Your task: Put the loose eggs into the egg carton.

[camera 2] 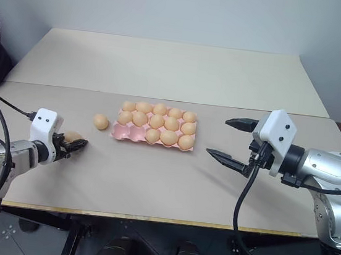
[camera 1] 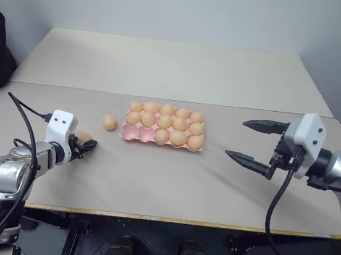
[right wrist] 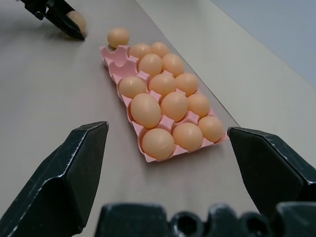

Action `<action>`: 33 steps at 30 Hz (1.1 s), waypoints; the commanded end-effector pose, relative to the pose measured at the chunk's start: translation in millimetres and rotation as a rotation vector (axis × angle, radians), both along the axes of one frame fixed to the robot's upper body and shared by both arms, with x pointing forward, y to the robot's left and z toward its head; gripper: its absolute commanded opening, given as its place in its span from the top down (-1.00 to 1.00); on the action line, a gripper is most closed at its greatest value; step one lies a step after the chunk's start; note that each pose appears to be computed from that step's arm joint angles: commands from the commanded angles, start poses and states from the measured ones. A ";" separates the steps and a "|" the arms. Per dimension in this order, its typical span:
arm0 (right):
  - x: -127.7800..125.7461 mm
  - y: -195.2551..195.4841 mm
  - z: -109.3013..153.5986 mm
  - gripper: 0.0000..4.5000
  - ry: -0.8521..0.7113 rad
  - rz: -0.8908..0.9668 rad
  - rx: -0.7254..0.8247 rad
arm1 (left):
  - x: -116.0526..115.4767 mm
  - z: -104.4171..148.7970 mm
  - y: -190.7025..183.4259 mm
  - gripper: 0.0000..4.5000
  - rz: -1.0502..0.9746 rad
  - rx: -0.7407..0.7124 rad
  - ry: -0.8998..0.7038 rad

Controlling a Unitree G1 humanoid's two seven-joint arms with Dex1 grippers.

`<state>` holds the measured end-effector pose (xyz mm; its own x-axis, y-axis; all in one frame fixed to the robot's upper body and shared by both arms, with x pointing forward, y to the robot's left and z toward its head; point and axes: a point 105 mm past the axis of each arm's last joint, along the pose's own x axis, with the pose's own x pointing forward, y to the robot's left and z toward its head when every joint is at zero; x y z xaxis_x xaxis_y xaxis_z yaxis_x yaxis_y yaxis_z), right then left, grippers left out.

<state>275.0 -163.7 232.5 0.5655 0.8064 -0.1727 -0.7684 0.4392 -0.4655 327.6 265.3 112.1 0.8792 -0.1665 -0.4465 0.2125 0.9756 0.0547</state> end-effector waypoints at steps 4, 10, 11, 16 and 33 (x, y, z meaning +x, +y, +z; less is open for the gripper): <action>-5.0 0.1 13.4 -1.00 -0.078 -0.003 0.000 | -1.4 58.0 -23.1 -0.09 -0.199 0.009 -0.224; -1.2 8.1 11.2 -1.00 -0.091 0.006 0.001 | 3.0 75.7 -92.4 -0.09 -0.490 -0.026 -0.327; -1.5 9.8 11.0 -1.00 -0.094 0.010 0.001 | 5.1 74.8 -100.8 -0.09 -0.520 -0.041 -0.325; -2.4 13.6 12.4 -1.00 -0.110 0.005 0.010 | 17.4 68.2 -133.0 -0.09 -0.583 -0.072 -0.309; -5.4 10.4 12.7 -1.00 -0.115 -0.031 0.031 | 19.3 101.3 -112.1 -0.99 -0.543 -0.054 -0.406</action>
<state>274.4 -153.0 234.8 0.6012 0.7906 -0.1161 -0.7210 0.4741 -0.5054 353.8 142.8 185.2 0.7482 -0.6413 -0.1703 0.6627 0.7352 0.1429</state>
